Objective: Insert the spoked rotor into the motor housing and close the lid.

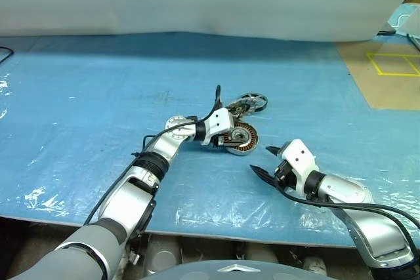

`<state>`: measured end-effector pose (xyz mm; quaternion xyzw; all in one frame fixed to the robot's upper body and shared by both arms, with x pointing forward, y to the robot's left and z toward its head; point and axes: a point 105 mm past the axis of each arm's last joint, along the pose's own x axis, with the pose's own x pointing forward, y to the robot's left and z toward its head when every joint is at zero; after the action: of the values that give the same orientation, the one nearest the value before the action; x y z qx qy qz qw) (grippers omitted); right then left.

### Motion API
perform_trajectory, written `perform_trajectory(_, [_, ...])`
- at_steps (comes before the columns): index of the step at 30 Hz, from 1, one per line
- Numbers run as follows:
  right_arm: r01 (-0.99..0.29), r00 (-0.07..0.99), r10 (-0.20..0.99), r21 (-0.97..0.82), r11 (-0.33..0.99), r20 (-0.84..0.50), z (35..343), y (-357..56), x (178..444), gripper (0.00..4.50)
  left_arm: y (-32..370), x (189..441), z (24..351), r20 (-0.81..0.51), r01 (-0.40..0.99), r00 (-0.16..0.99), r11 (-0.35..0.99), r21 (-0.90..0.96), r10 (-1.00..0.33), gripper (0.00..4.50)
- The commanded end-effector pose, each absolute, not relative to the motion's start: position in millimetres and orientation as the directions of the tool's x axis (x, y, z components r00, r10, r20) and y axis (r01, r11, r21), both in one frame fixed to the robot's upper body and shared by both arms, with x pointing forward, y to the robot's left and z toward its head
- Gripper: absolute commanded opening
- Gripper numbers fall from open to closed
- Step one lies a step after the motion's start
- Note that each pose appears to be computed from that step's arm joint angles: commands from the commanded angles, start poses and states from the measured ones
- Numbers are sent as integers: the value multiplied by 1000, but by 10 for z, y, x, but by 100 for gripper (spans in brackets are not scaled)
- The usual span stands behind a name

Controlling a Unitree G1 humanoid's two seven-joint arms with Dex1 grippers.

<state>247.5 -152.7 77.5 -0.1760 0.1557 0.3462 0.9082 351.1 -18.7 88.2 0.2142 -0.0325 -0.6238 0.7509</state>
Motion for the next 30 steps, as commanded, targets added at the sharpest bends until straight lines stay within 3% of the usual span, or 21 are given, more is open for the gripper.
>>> perform_trajectory(1, [-690,714,593,-227,688,-372,889,-1480,2464,368,-72,3538,1037,-173,932,217,151,330,-961,298])
perform_trajectory(9, [-716,696,669,-175,676,-263,1236,-1371,2529,368,332,3150,1218,-135,965,47,9,264,-990,298])
perform_trajectory(13, [-752,658,705,-190,631,-264,1309,-1319,2608,280,540,3057,1250,-132,973,45,13,232,-990,303])
perform_trajectory(21, [-812,582,748,-264,520,-319,1250,-1177,2814,2,701,3076,1301,-94,962,162,136,238,-982,303])
perform_trajectory(30, [-845,531,757,-311,436,-381,1255,-1239,2913,2,699,3019,1283,-85,956,197,172,237,-977,303])
